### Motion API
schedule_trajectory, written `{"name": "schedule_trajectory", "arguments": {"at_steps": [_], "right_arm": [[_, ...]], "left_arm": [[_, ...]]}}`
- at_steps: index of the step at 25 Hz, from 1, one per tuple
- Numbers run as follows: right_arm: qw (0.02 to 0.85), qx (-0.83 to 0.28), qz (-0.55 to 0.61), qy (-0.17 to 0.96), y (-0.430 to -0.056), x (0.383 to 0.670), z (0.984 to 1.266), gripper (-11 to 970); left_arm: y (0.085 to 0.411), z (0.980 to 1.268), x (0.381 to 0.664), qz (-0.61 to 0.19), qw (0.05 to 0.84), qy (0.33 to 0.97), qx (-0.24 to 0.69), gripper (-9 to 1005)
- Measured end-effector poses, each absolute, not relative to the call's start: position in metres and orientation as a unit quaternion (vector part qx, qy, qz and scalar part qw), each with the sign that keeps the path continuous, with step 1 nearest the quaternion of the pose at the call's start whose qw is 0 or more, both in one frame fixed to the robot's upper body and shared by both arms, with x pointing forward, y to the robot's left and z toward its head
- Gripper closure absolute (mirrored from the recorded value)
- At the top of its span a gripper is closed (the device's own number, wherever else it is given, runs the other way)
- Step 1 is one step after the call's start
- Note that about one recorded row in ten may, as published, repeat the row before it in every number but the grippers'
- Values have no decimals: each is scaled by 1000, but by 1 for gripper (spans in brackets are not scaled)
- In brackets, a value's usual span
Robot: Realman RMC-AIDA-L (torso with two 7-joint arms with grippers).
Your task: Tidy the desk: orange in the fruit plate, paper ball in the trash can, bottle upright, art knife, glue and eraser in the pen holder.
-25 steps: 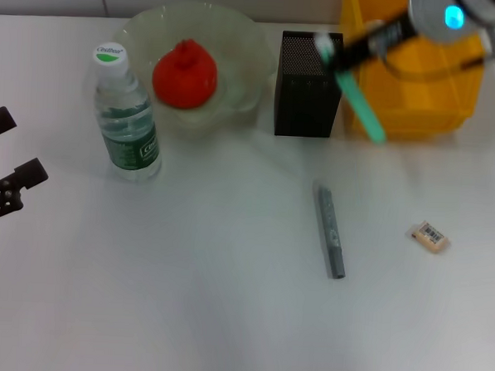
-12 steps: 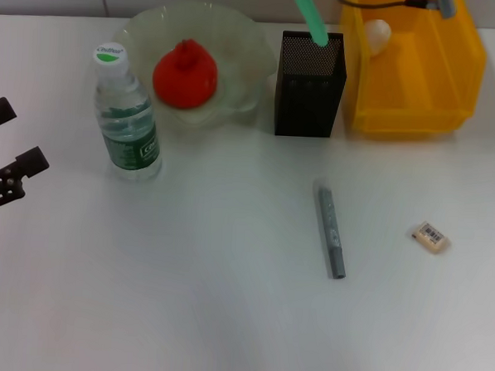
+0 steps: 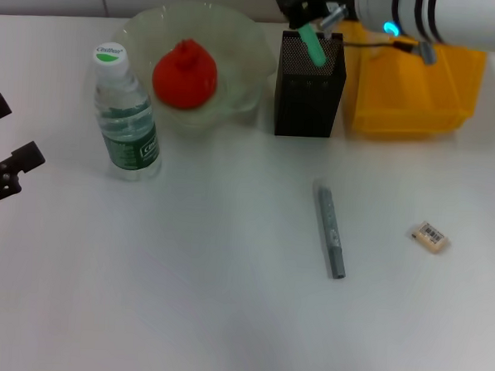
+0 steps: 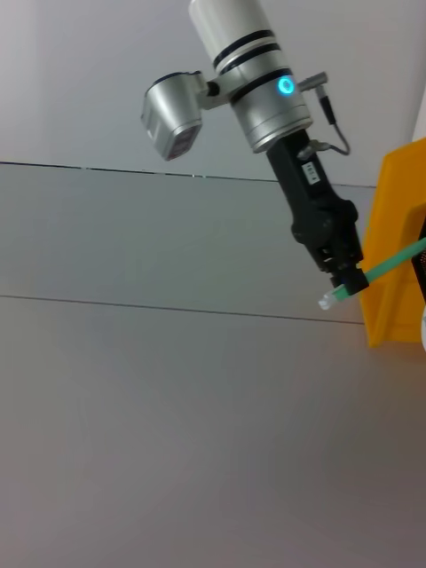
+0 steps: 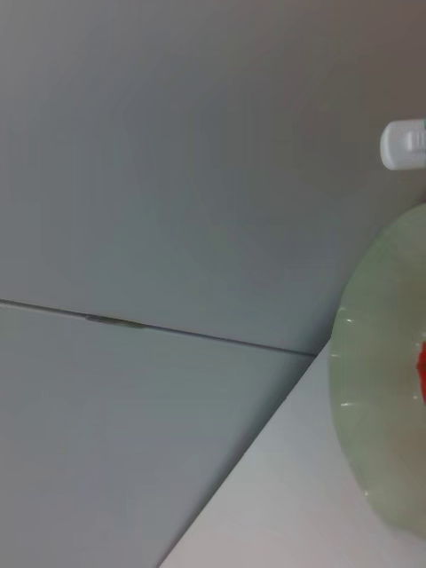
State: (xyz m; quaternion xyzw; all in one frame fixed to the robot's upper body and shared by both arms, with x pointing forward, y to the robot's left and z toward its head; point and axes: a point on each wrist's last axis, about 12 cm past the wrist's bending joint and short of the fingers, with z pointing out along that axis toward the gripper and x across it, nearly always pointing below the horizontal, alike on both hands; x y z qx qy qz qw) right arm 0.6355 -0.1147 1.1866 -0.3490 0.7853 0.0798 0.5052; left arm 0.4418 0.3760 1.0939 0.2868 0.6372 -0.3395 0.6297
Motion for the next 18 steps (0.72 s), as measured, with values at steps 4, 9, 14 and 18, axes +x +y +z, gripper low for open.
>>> {"name": "schedule_trajectory", "arguments": {"at_steps": [4, 9, 14, 18], "right_arm": [[504, -343, 83, 788, -119, 631, 1175, 692], [503, -338, 80, 792, -126, 622, 1158, 678], [500, -328, 76, 798, -135, 618, 1147, 663], [490, -328, 73, 804, -138, 618, 1140, 651]], "left_arm": [[374, 1095, 445, -342, 631, 634, 290, 183], [374, 1096, 448, -340, 631, 634, 290, 184], [373, 1096, 450, -339, 631, 635, 289, 184], [373, 1096, 451, -337, 631, 636, 289, 183]]}}
